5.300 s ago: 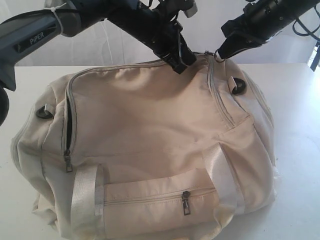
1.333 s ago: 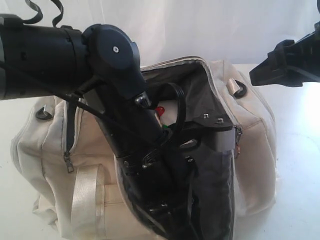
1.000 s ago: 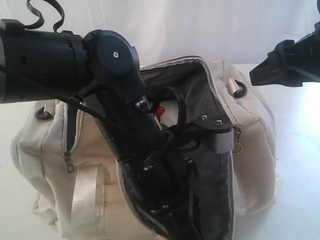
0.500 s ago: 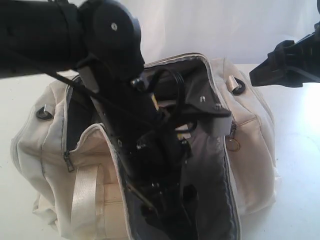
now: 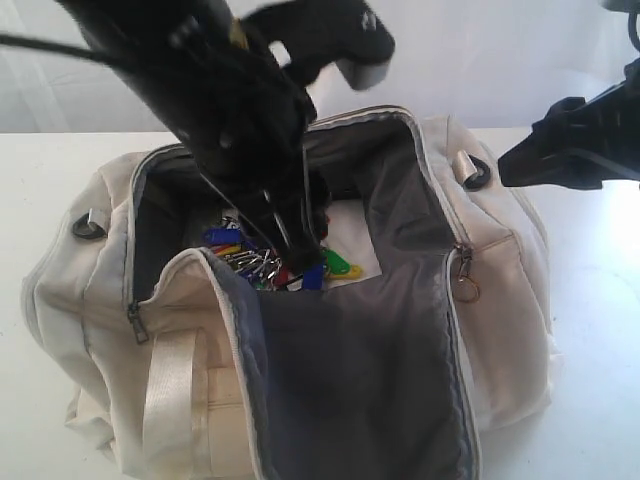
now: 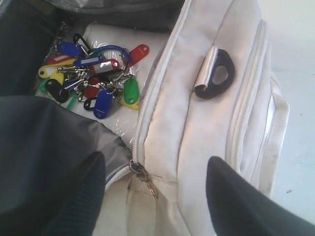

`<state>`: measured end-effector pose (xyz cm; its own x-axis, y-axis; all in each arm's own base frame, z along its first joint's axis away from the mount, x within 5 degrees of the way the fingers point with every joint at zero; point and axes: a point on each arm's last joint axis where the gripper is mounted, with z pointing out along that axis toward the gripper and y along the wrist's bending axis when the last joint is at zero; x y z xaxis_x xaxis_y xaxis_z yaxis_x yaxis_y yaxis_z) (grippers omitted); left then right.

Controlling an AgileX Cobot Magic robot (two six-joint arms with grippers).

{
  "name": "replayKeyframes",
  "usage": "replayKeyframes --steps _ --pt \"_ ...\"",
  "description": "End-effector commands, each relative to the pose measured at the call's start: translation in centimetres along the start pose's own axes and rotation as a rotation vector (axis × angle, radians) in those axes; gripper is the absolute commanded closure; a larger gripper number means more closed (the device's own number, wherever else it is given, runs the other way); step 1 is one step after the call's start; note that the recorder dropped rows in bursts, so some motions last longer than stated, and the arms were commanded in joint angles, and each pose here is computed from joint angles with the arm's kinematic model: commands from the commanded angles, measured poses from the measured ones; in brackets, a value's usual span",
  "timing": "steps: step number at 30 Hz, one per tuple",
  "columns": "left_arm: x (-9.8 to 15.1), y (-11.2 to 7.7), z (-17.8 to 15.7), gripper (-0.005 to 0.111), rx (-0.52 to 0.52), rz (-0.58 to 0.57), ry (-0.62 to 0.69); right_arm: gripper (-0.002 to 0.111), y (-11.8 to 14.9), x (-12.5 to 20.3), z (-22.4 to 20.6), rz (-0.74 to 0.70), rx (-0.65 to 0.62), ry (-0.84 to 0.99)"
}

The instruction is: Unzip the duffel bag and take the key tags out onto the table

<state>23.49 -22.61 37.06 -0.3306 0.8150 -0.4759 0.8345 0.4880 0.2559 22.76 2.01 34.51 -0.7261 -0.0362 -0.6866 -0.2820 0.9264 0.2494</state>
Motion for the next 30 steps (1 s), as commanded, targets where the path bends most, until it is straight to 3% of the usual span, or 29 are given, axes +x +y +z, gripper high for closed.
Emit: replayKeyframes --steps 1,4,8,11,14,16,18,20,21,23,25,30 --pt "2.1 0.1 5.1 0.046 0.004 0.002 0.186 0.051 -0.1 0.1 -0.1 -0.025 0.010 -0.014" --pt "4.4 -0.5 6.4 0.048 0.098 -0.057 0.340 0.051 -0.1 0.1 -0.1 -0.023 0.008 -0.010" --pt "7.1 -2.6 5.9 0.053 0.236 -0.105 0.424 0.051 -0.1 0.1 -0.1 -0.022 0.005 -0.009" --pt "10.1 -4.0 6.5 0.053 0.257 -0.148 0.492 0.051 0.0 0.2 -0.1 -0.021 -0.002 0.001" --pt "13.1 -5.4 9.0 0.053 0.238 -0.184 0.461 0.051 0.1 0.3 -0.1 -0.017 -0.012 0.008" --pt "13.3 -5.5 8.6 0.053 0.238 -0.186 0.455 0.051 0.1 0.3 -0.1 -0.017 -0.012 0.008" --pt "11.6 -4.4 6.0 0.053 0.181 -0.188 0.343 0.051 0.1 0.3 -0.1 -0.017 -0.012 0.008" --pt "9.7 -1.6 1.7 0.053 0.001 -0.239 0.199 0.051 0.0 0.3 -0.1 -0.017 -0.010 0.006" --pt "9.2 0.7 -1.0 0.053 -0.136 -0.316 0.148 0.051 0.0 0.3 -0.1 -0.017 -0.010 0.006" --pt "9.9 4.2 -3.9 0.053 -0.220 -0.451 0.152 0.051 0.0 0.3 -0.1 -0.017 -0.010 0.006" --pt "12.3 7.4 -4.2 0.053 -0.169 -0.583 0.173 0.051 0.0 0.3 -0.1 -0.017 -0.010 0.006" --pt "16.3 12.0 -3.8 0.053 0.053 -0.839 0.029 0.051 0.1 0.3 -0.1 -0.017 -0.014 0.014"
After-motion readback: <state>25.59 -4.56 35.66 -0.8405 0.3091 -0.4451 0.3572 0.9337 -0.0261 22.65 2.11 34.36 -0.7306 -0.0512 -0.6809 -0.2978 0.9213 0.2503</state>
